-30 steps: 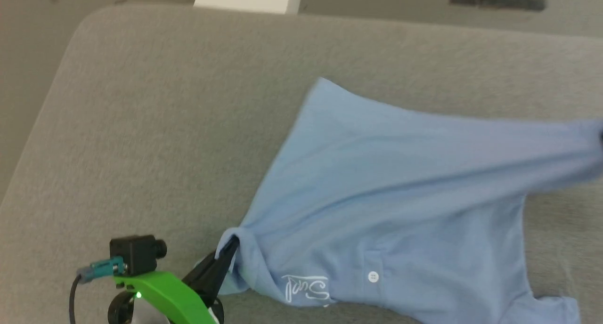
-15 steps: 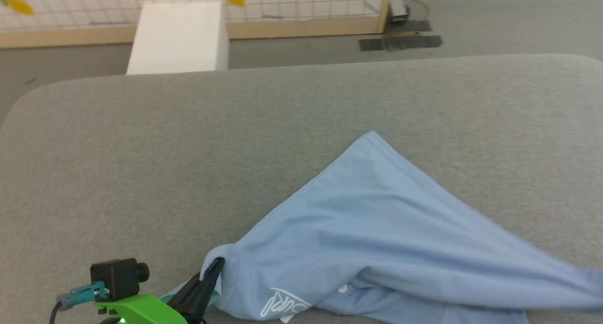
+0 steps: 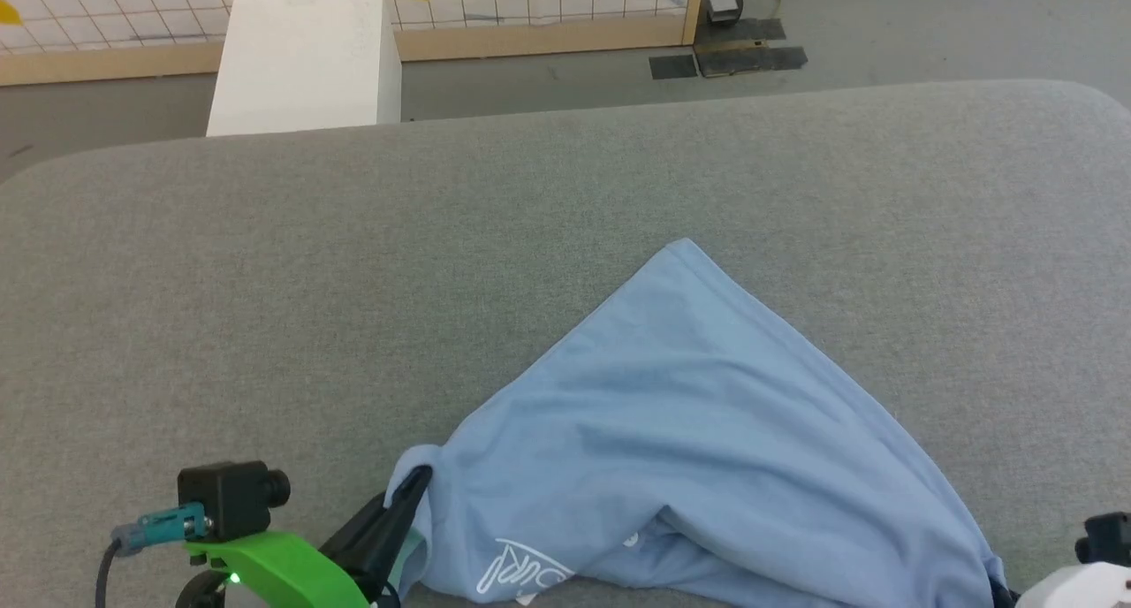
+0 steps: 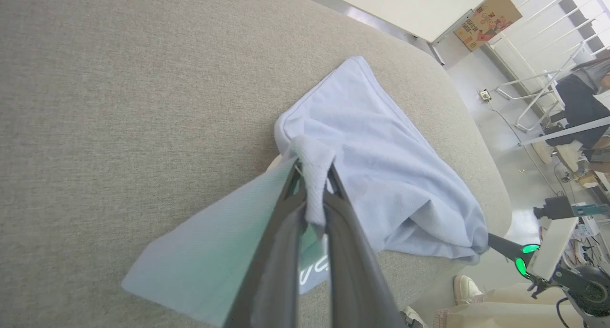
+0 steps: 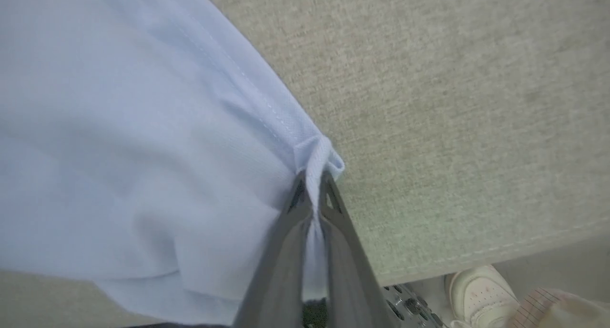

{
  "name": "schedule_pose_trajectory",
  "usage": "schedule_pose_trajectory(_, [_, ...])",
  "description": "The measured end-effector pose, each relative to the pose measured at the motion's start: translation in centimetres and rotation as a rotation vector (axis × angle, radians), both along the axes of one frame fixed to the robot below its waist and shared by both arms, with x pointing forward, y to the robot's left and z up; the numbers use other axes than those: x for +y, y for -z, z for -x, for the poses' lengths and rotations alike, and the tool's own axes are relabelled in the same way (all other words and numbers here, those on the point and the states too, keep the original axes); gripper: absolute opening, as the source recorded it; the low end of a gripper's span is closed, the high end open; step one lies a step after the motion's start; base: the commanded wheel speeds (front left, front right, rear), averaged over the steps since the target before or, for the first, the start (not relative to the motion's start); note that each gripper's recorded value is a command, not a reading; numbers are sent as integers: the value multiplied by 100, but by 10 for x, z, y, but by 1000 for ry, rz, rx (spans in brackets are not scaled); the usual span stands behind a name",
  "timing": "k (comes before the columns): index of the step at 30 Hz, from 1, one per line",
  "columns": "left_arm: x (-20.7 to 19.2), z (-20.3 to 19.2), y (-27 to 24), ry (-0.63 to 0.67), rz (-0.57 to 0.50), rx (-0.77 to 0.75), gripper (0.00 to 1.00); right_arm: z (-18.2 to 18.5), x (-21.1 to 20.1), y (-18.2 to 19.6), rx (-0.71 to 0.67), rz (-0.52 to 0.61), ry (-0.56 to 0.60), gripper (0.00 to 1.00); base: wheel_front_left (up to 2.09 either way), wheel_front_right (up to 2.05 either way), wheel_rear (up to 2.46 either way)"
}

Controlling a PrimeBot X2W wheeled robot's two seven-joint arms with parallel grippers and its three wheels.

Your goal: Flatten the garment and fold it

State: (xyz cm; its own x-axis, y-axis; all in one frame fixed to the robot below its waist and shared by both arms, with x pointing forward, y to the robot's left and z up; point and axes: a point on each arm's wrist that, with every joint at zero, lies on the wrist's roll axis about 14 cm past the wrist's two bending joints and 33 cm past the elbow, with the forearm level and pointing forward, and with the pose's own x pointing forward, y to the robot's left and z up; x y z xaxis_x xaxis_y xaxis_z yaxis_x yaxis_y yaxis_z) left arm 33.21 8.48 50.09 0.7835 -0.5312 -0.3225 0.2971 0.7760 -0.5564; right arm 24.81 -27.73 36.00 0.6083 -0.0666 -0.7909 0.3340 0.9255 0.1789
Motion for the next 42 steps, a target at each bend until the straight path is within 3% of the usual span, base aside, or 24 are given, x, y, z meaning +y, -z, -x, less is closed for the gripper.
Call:
schedule_pose_trajectory(1, [-1,-1,0,2,0,0,0,-1,-1,2,0,4,-3,0,0,0,0])
schedule_pose_trajectory(2, [-1,-2,0,3,1,0,0,-3,-1,4,4,2,-3,14,0,0,0])
schedule_pose_trajectory(3, [-2,-3,0,5,2,1,0,-3,-1,5,12,-4,-2,65,0,0,0])
schedule_pose_trajectory(4, [-2,-4,1,6,2,3,0,-2,-3,6,24,-9,0,100,0,0,0])
schedule_pose_trajectory(10, [-1,-7,3,-10,14,5,0,-11,-24,-26,39,-2,-8,100,0,0,0])
schedule_pose_trajectory(15, [1,-8,6,-23,25,5,0,-56,-49,-108,-163,168,-80,100,0,0,0])
schedule_pose_trajectory(21, [-2,-14,5,-15,42,-11,0,-144,-1,-174,-421,218,-272,100,0,0,0])
schedule_pose_trajectory(27, [-4,-23,12,1,39,0,0,-208,81,-148,-390,158,-520,100,0,0,0])
schedule_pose_trajectory(32, [-4,-31,19,-2,38,12,0,-237,122,-106,-284,125,-638,100,0,0,0])
schedule_pose_trajectory(42, [1,-40,37,-26,41,51,0,-268,148,-45,-141,139,-749,100,0,0,0])
